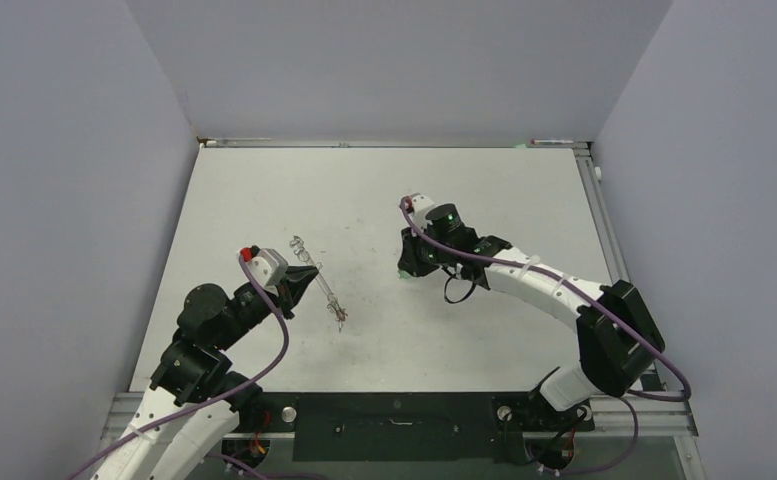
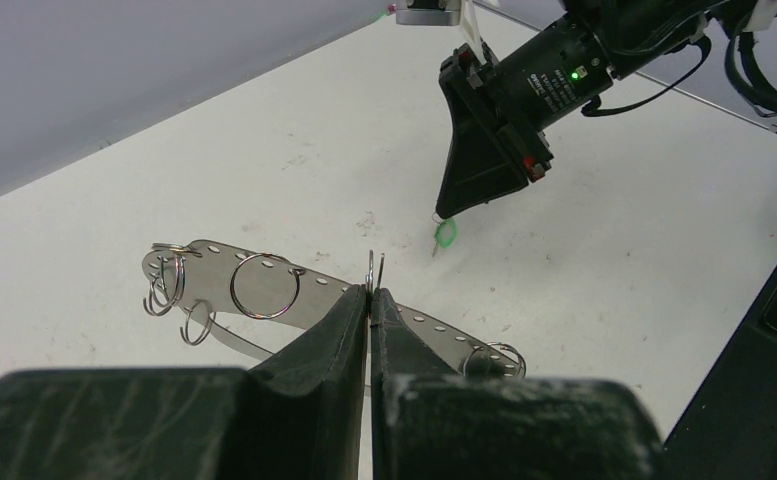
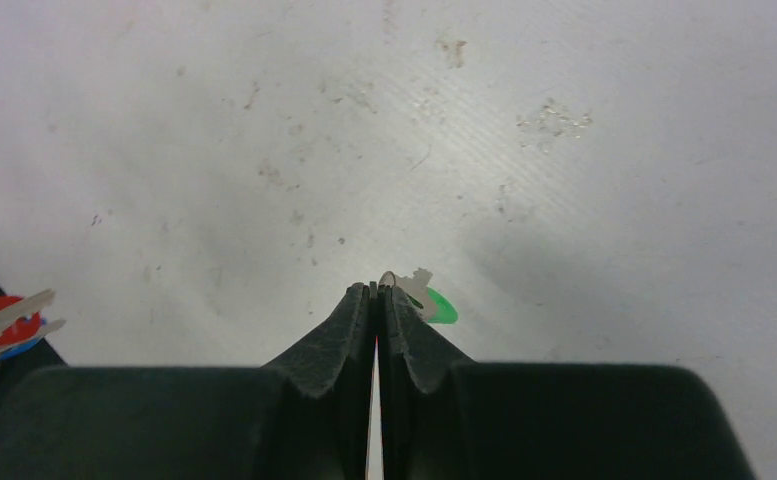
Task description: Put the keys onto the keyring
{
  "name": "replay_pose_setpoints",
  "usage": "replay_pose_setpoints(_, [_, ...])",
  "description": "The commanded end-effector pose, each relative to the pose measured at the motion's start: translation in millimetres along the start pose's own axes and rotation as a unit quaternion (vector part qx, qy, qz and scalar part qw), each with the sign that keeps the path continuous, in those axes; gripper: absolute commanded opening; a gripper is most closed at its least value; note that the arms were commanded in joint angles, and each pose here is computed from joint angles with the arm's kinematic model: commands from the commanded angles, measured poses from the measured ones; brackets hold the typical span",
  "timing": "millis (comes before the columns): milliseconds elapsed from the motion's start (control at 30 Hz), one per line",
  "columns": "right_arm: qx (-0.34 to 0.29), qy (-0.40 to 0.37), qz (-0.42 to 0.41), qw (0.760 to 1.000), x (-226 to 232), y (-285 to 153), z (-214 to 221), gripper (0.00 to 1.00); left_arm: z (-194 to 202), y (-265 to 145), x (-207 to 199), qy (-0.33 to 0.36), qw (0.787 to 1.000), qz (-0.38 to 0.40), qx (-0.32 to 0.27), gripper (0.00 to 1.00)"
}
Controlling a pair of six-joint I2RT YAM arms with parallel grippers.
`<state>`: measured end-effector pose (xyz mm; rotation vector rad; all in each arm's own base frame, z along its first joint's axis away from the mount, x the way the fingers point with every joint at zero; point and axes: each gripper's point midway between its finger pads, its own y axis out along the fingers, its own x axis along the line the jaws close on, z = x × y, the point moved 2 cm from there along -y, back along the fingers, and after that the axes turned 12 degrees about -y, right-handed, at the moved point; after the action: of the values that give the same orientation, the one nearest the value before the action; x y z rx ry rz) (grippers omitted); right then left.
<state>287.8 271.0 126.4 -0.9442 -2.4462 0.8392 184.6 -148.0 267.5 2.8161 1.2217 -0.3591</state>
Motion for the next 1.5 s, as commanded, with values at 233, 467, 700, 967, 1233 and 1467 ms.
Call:
replay_pose_setpoints(233, [-0.047, -0.033, -0.171, 0.984, 65.0, -11.1, 3.0, 0.05, -19.4, 1.4, -3.0, 0.012, 0.999, 0.006, -0.032, 0.0])
replay_pose_setpoints(467, [-0.025, -0.009, -0.193, 0.981, 96.5, -6.3, 17.8, 0.05, -18.3, 4.9, -1.2, 0.024, 0.999, 0.007, -0.027, 0.0])
replay_pose_setpoints(700, [0.052, 0.042, -0.15, 0.986, 94.1, -23.2, 32.9, 0.05, -12.9, 10.0, -1.8, 0.016, 1.0, 0.013, -0.015, 0.0])
replay_pose_setpoints(967, [0.094, 0.063, -0.087, 0.99, 79.5, -57.3, 56.2, 0.05, -18.4, 5.2, -5.6, 0.018, 0.999, 0.019, -0.027, 0.0])
replay_pose_setpoints(1233, [0.156, 0.06, -0.084, 0.982, 66.3, -30.5, 80.1, 0.05, -19.2, 1.9, -1.2, 0.021, 0.999, 0.003, -0.032, 0.0])
replay_pose_setpoints(1467, [0.163, 0.041, -0.097, 0.981, 54.9, -2.7, 68.4, 0.05, -19.1, 0.9, -3.6, 0.025, 0.999, 0.009, -0.033, 0.0])
